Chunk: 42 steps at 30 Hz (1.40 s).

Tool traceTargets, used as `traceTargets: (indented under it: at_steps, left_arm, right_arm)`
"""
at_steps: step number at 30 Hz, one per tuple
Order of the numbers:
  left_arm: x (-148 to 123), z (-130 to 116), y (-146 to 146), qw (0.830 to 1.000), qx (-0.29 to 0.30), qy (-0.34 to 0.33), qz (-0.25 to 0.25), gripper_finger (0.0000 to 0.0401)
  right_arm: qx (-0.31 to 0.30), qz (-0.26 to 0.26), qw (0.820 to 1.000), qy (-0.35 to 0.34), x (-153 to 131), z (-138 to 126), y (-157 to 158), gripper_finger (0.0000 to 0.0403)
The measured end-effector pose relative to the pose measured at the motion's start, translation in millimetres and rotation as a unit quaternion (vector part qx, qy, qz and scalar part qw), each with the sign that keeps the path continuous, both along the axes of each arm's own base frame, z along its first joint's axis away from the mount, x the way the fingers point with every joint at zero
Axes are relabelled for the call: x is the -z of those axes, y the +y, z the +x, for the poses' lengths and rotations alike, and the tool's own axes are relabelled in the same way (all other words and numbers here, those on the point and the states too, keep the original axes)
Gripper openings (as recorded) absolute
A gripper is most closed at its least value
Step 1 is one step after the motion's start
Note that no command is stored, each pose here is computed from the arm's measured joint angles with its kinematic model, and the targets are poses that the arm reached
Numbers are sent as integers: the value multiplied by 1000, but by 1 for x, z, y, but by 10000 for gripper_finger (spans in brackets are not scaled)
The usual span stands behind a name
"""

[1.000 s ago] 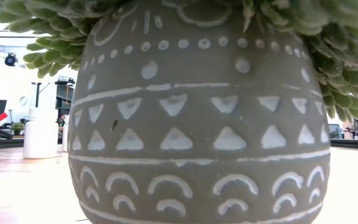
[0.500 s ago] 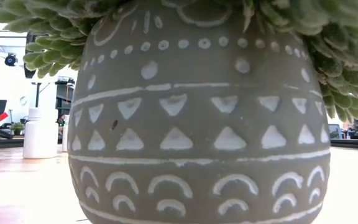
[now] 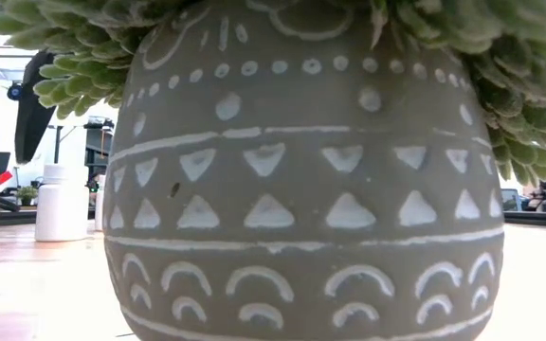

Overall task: Pick and place pill bottles into a basket
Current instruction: Put the white pill bottle into the orange bin

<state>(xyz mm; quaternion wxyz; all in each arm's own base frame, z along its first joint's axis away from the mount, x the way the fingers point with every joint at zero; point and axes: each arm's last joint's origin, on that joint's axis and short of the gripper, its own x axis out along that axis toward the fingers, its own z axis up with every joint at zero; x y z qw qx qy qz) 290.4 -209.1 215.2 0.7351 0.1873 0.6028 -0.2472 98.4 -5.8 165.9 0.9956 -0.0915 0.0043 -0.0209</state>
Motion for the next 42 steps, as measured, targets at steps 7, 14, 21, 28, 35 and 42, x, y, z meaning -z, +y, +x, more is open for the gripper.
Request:
traceTargets:
  at_steps: [7,14,21,28,35,42]
  left_arm:
    - [7,-3,2,1000,0,11,8,233]
    - [7,-3,2,1000,-13,12,6,233]
    - [7,-3,2,1000,-13,12,7,221]
    - [7,-3,2,1000,-13,12,6,145]
    - [5,-3,2,1000,-13,9,5,143]
    - [-10,0,5,1000,-19,8,11,143]
  right_arm:
    - [0,0,1000,0,0,0,0,194]
    - [0,0,1000,0,0,0,0,194]
    - [0,0,1000,0,0,0,0,194]
    - [0,0,1000,0,0,0,0,194]
    - [0,0,1000,-1,0,0,0,194]
    - [0,0,1000,-1,0,0,0,194]
